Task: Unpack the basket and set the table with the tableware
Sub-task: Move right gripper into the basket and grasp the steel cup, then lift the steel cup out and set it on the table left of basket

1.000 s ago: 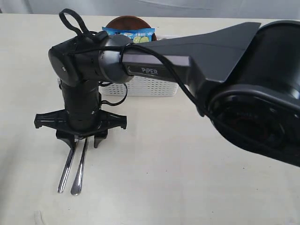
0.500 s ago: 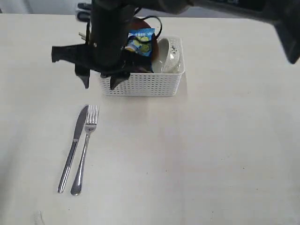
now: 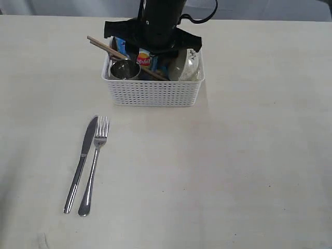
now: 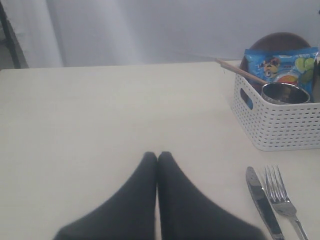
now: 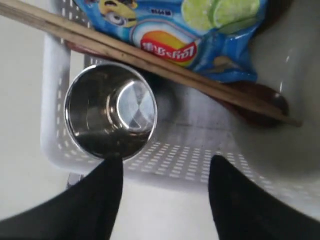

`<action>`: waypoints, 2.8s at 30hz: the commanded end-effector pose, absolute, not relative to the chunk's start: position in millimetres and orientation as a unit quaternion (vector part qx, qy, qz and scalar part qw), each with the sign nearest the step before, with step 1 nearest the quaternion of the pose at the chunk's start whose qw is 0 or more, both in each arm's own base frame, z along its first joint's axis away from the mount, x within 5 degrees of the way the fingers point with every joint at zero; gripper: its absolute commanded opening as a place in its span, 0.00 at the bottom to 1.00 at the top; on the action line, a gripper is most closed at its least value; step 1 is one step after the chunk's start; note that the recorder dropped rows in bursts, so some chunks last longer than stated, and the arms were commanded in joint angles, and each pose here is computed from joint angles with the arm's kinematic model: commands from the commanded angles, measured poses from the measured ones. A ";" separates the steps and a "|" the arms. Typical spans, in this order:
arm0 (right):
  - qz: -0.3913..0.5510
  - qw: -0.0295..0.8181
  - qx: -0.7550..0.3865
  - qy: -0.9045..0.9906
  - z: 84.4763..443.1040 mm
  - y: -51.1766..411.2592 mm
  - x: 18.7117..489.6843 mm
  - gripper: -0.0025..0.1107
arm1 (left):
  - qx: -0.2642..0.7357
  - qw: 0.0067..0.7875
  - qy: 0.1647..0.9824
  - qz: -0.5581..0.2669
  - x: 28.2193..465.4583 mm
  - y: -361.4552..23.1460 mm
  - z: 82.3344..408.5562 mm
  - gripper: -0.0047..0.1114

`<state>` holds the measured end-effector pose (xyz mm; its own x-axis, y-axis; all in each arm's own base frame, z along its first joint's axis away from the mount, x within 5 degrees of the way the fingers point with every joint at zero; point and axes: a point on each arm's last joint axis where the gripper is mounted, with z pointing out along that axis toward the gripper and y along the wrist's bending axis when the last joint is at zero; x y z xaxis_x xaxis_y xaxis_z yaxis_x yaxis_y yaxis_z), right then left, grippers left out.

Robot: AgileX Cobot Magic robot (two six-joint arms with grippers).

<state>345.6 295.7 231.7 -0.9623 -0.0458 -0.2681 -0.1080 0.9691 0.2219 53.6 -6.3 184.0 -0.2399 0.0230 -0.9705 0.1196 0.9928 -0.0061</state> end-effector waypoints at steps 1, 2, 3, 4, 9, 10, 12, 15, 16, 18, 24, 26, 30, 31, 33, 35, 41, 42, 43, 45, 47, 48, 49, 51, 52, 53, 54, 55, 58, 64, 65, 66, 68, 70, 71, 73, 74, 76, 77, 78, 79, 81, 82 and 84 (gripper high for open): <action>0.132 0.158 -0.047 0.977 225.1 298.4 355.5 0.47 | 0.049 0.618 0.784 -0.040 53.5 -6.6 184.0 0.04; 0.134 0.159 -0.047 0.977 221.7 299.7 356.8 0.47 | 0.049 0.618 0.784 -0.040 53.5 -6.6 184.0 0.04; 0.134 0.159 -0.046 0.977 218.5 300.2 358.1 0.47 | 0.049 0.618 0.784 -0.040 53.5 -6.6 184.0 0.04; 0.131 0.156 -0.045 0.978 214.2 300.1 359.5 0.47 | 0.049 0.618 0.784 -0.040 53.5 -6.6 184.0 0.04; 0.121 0.147 -0.050 0.980 196.5 301.1 363.9 0.47 | 0.049 0.618 0.784 -0.040 53.5 -6.6 184.0 0.04; 0.122 0.148 -0.051 0.980 194.7 301.7 364.7 0.47 | 0.049 0.618 0.784 -0.040 53.5 -6.6 184.0 0.04; 0.125 0.152 -0.052 0.979 192.0 303.1 366.1 0.47 | 0.049 0.618 0.784 -0.040 53.5 -6.6 184.0 0.04; 0.136 0.170 -0.061 0.974 193.5 305.3 368.9 0.39 | 0.049 0.618 0.784 -0.040 53.5 -6.6 184.0 0.04; 0.138 0.175 -0.061 0.973 193.9 305.6 369.6 0.33 | 0.049 0.618 0.784 -0.040 53.5 -6.6 184.0 0.04; 0.136 0.179 -0.063 0.972 192.7 305.8 370.7 0.21 | 0.049 0.618 0.784 -0.040 53.5 -6.6 184.0 0.04; 0.126 0.178 -0.071 0.973 179.7 306.8 373.6 0.02 | 0.049 0.618 0.784 -0.040 53.5 -6.6 184.0 0.04; 0.131 0.185 -0.071 0.971 177.2 308.3 375.5 0.02 | 0.049 0.618 0.784 -0.040 53.5 -6.6 184.0 0.04; 0.122 0.212 -0.076 0.967 181.9 306.3 381.9 0.02 | 0.049 0.618 0.784 -0.040 53.5 -6.6 184.0 0.04; 0.113 0.213 -0.078 0.967 185.4 303.9 384.2 0.02 | 0.049 0.618 0.784 -0.040 53.5 -6.6 184.0 0.04; 0.082 0.206 -0.079 0.972 189.1 293.2 389.7 0.02 | 0.049 0.618 0.784 -0.040 53.5 -6.6 184.0 0.04; 0.040 0.190 -0.075 0.978 190.2 277.3 394.6 0.02 | 0.049 0.618 0.784 -0.040 53.5 -6.6 184.0 0.04; -0.037 0.142 -0.051 0.988 188.2 233.2 406.6 0.02 | 0.048 0.618 0.784 -0.041 53.5 -6.7 184.0 0.04; -0.041 0.140 -0.059 0.988 189.9 230.6 406.9 0.02 | 0.048 0.618 0.784 -0.041 53.5 -6.7 184.0 0.04; -0.043 0.139 -0.062 0.987 192.0 227.6 407.5 0.02 | 0.048 0.618 0.784 -0.041 53.5 -6.7 184.0 0.04; -0.050 0.142 -0.063 0.987 196.5 221.5 409.5 0.02 | 0.048 0.618 0.784 -0.041 53.5 -6.7 184.0 0.04; -0.059 0.141 -0.062 0.986 200.8 213.8 411.2 0.02 | 0.048 0.618 0.784 -0.041 53.5 -6.7 184.0 0.04; -0.064 0.136 -0.059 0.987 200.7 209.7 411.9 0.02 | 0.048 0.618 0.784 -0.041 53.5 -6.7 184.0 0.04; -0.070 0.129 -0.053 0.988 201.4 203.5 413.2 0.02 | 0.048 0.618 0.784 -0.041 53.5 -6.7 184.0 0.04; -0.079 0.116 -0.050 0.989 202.0 195.4 413.8 0.02 | 0.048 0.618 0.784 -0.041 53.5 -6.7 184.0 0.04; -0.085 0.105 -0.047 0.990 201.8 188.8 414.7 0.02 | 0.048 0.618 0.784 -0.041 53.5 -6.7 184.0 0.04; -0.089 0.100 -0.048 0.990 202.5 184.8 415.2 0.02 | 0.048 0.618 0.784 -0.041 53.5 -6.7 184.0 0.04; -0.091 0.101 -0.046 0.990 203.4 180.4 417.0 0.02 | 0.048 0.618 0.784 -0.041 53.5 -6.7 184.0 0.04; -0.093 0.102 -0.046 0.989 204.3 176.1 418.7 0.02 | 0.048 0.618 0.784 -0.041 53.5 -6.7 184.0 0.04; -0.096 0.106 -0.038 0.989 209.8 162.6 423.2 0.02 | 0.048 0.618 0.784 -0.041 53.5 -6.7 184.0 0.04; -0.105 0.123 -0.017 0.987 227.2 136.6 426.4 0.02 | 0.049 0.618 0.784 -0.041 53.5 -6.7 184.0 0.04; -0.105 0.127 -0.014 0.986 231.0 132.4 426.9 0.02 | 0.049 0.618 0.784 -0.041 53.5 -6.7 184.0 0.04; -0.104 0.128 -0.011 0.986 233.8 126.5 427.9 0.02 | 0.049 0.618 0.784 -0.041 53.5 -6.7 184.0 0.04; -0.099 0.131 -0.010 0.986 240.7 118.4 427.8 0.02 | 0.049 0.618 0.784 -0.041 53.5 -6.7 184.0 0.04; -0.082 0.131 -0.009 0.988 247.8 116.7 424.6 0.02 | 0.049 0.618 0.784 -0.041 53.5 -6.7 184.0 0.04; -0.073 0.133 -0.011 0.988 252.0 117.6 422.8 0.02 | 0.049 0.618 0.784 -0.041 53.5 -6.7 184.0 0.04; -0.058 0.138 -0.017 0.989 260.5 119.1 419.4 0.02 | 0.049 0.618 0.784 -0.041 53.5 -6.7 184.0 0.04; -0.049 0.140 -0.016 0.989 264.9 120.0 417.4 0.02 | 0.049 0.618 0.784 -0.041 53.5 -6.7 184.0 0.04; -0.031 0.146 -0.017 0.989 273.8 123.4 413.0 0.02 | 0.049 0.618 0.784 -0.041 53.5 -6.7 184.0 0.04; -0.020 0.148 -0.019 0.989 278.1 126.4 410.7 0.02 | 0.049 0.618 0.784 -0.041 53.5 -6.7 184.0 0.04; -0.013 0.149 -0.023 0.988 280.6 129.1 408.8 0.02 | 0.049 0.618 0.784 -0.041 53.5 -6.7 184.0 0.04; -0.007 0.151 -0.026 0.988 283.6 130.7 407.0 0.02 | 0.049 0.618 0.784 -0.041 53.5 -6.7 184.0 0.04; 0.001 0.156 -0.035 0.987 289.8 137.4 402.3 0.02 | 0.049 0.618 0.784 -0.041 53.5 -6.7 184.0 0.04; 0.005 0.160 -0.044 0.986 294.0 141.9 399.0 0.02 | 0.049 0.618 0.784 -0.041 53.5 -6.7 184.0 0.04; 0.015 0.181 -0.072 0.981 304.9 157.4 390.4 0.02 | 0.049 0.618 0.784 -0.041 53.5 -6.7 184.0 0.04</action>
<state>399.5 145.1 290.9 -0.9447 -0.0905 -0.3153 -0.0907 0.9958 -0.0142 53.6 -6.3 184.0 -0.2399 0.0230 -0.9705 0.1196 0.9928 -0.0061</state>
